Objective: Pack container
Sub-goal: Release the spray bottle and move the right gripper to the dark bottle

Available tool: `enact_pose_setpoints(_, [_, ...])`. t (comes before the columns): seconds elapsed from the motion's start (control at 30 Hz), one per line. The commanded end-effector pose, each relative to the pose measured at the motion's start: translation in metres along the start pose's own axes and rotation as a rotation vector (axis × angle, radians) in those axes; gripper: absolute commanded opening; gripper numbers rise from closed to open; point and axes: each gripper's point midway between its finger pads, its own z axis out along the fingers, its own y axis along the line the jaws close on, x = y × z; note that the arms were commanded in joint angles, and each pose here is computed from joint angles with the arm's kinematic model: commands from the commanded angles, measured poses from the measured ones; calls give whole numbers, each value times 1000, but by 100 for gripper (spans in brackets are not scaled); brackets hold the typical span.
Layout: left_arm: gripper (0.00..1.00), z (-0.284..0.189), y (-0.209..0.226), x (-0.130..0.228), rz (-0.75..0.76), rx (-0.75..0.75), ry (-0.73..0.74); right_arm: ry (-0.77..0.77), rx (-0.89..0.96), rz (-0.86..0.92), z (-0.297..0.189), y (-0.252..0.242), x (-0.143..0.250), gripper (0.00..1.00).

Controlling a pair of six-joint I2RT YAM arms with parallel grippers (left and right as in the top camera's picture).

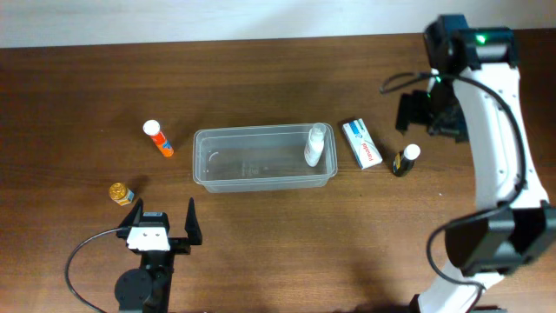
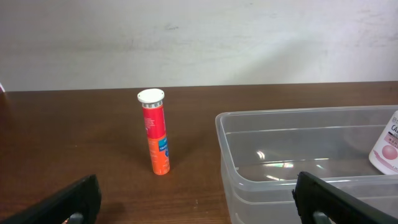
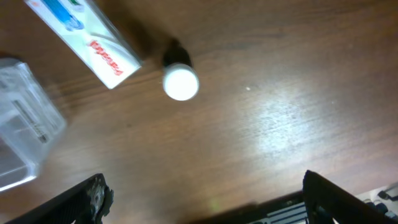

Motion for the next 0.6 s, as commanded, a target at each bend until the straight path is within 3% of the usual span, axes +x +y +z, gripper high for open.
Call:
enact_pose_setpoints(0.0, [99, 0, -2, 2, 15, 11, 0, -15, 22, -59, 9, -9, 5, 92])
enact_pose_setpoints(0.47, [99, 0, -2, 2, 15, 11, 0, -45, -76, -74, 108, 26, -8, 91])
enact_pose_setpoints(0.57, [99, 0, -2, 2, 15, 11, 0, -51, -77, -73, 121, 27, -8, 86])
